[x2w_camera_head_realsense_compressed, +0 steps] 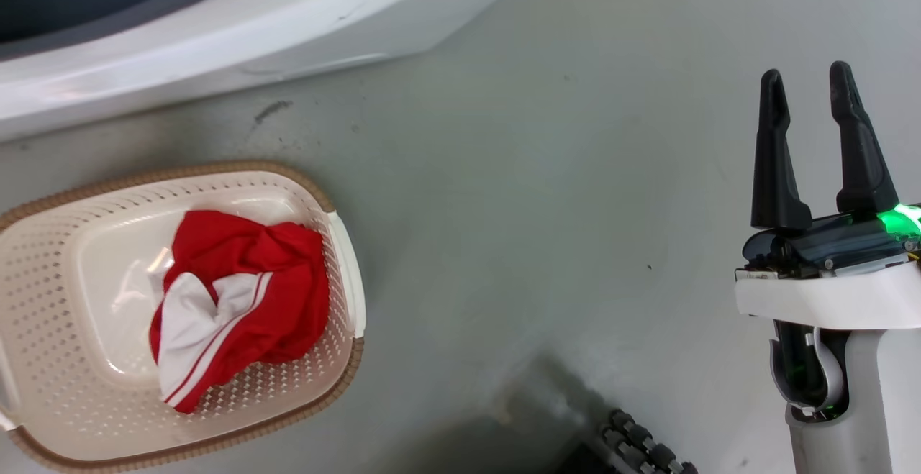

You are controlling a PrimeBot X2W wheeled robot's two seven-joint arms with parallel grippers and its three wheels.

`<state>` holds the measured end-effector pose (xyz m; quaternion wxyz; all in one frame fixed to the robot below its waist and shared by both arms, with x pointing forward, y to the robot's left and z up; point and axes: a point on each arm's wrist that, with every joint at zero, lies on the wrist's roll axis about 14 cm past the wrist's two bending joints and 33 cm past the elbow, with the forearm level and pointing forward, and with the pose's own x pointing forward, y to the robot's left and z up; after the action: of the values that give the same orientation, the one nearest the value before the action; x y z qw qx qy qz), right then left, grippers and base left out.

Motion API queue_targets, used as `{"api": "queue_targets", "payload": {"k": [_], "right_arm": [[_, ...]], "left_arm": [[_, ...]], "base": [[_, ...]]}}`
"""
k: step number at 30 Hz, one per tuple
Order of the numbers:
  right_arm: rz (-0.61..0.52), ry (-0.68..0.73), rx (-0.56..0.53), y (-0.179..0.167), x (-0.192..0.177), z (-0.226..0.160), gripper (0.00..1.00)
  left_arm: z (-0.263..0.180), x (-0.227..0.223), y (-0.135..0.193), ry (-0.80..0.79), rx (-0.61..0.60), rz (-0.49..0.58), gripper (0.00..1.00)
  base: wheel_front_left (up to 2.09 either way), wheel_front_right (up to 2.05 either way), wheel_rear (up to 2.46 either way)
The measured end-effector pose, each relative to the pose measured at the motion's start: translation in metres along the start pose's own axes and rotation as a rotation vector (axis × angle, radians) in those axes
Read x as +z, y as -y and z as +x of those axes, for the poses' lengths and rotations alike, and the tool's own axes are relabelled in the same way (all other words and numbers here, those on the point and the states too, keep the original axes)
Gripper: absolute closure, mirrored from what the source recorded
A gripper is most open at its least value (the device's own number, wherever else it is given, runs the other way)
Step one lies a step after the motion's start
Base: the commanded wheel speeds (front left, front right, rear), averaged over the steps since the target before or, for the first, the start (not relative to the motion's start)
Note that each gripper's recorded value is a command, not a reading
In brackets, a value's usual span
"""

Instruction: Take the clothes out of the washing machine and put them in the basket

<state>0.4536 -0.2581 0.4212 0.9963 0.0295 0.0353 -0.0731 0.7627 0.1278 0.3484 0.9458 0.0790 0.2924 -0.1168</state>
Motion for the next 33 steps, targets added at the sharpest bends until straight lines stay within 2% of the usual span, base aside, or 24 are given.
{"api": "queue_targets", "payload": {"k": [18,25,33], "right_arm": [[-0.002,0.114,0.085,-0.030,0.055,-0.036,0.00],[0.007,0.147,0.115,-0.040,0.071,-0.059,0.00],[0.017,0.180,0.147,-0.050,0.084,-0.084,0.00]], "left_arm": [[-0.118,0.020,0.057,0.321,-0.132,-0.014,1.00],[-0.179,0.038,0.054,0.464,-0.140,-0.001,1.00],[-0.254,0.067,0.067,0.642,-0.160,0.049,1.00]], "base": [[0.00,0.00,0.00],[0.00,0.00,0.00],[0.00,0.00,0.00]]}}
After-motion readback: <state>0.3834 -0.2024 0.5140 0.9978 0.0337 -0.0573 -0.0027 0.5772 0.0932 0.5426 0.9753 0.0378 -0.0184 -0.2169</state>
